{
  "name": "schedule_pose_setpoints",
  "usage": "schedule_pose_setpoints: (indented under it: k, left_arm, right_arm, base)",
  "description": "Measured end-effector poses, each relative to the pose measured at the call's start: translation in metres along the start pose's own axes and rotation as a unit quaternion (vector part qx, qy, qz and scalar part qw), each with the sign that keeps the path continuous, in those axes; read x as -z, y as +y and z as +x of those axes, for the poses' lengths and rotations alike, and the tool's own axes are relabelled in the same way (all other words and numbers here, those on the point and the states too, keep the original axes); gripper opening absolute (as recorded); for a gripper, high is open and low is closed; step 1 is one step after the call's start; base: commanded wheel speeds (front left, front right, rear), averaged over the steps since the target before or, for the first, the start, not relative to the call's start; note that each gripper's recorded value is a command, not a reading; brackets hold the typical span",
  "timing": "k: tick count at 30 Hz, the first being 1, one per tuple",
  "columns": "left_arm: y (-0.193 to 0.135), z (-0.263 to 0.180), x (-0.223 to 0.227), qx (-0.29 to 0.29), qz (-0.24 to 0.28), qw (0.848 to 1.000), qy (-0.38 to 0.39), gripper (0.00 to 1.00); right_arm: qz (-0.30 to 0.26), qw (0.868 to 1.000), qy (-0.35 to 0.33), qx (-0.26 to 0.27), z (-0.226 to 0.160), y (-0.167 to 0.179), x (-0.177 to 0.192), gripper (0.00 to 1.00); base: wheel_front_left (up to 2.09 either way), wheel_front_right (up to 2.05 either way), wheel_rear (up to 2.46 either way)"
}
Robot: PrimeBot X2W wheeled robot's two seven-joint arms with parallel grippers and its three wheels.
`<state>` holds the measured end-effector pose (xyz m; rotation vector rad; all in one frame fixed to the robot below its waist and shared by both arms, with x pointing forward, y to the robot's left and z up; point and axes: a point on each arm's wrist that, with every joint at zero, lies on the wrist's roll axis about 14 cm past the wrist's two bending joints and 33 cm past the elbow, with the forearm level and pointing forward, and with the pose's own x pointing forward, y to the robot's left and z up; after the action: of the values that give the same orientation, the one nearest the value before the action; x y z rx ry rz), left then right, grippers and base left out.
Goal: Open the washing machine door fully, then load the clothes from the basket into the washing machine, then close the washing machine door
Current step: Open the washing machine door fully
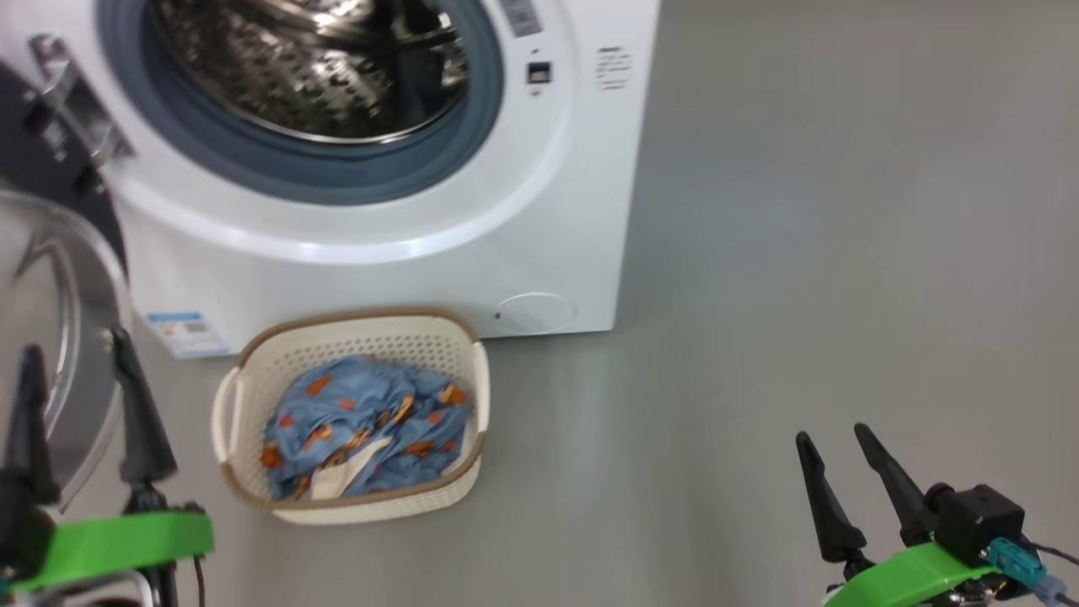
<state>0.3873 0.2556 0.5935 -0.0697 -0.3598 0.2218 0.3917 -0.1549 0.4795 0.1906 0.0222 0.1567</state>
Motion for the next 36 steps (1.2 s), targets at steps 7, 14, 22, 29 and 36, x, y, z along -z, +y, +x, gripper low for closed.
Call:
schedule_pose_setpoints:
  k: [7,14,22,29,36]
  left_arm:
    - [-0.043,-0.021,0.028,0.061,-0.016,0.997,0.049,1.00]
    - [-0.068,-0.045,0.058,0.090,-0.029,0.990,0.106,1.00]
    - [-0.077,-0.060,0.072,0.101,-0.025,0.985,0.136,1.00]
    - [-0.072,-0.076,0.090,0.098,-0.015,0.980,0.170,1.00]
    - [-0.067,-0.086,0.097,0.094,-0.009,0.978,0.187,1.00]
  right_arm:
    - [-0.005,0.999,-0.018,0.045,-0.033,-0.025,-0.013,1.00]
    - [-0.009,0.996,-0.046,0.070,-0.051,-0.038,-0.032,1.00]
    - [-0.011,0.995,-0.060,0.082,-0.066,-0.043,-0.041,1.00]
    - [-0.015,0.993,-0.081,0.085,-0.069,-0.044,-0.056,1.00]
    - [-0.018,0.992,-0.085,0.087,-0.072,-0.044,-0.060,1.00]
  base:
    - [0.00,0.00,0.00]
    - [0.00,0.00,0.00]
    - [0.00,0.00,0.00]
    - [0.00,0.00,0.00]
    - [0.00,0.00,0.00]
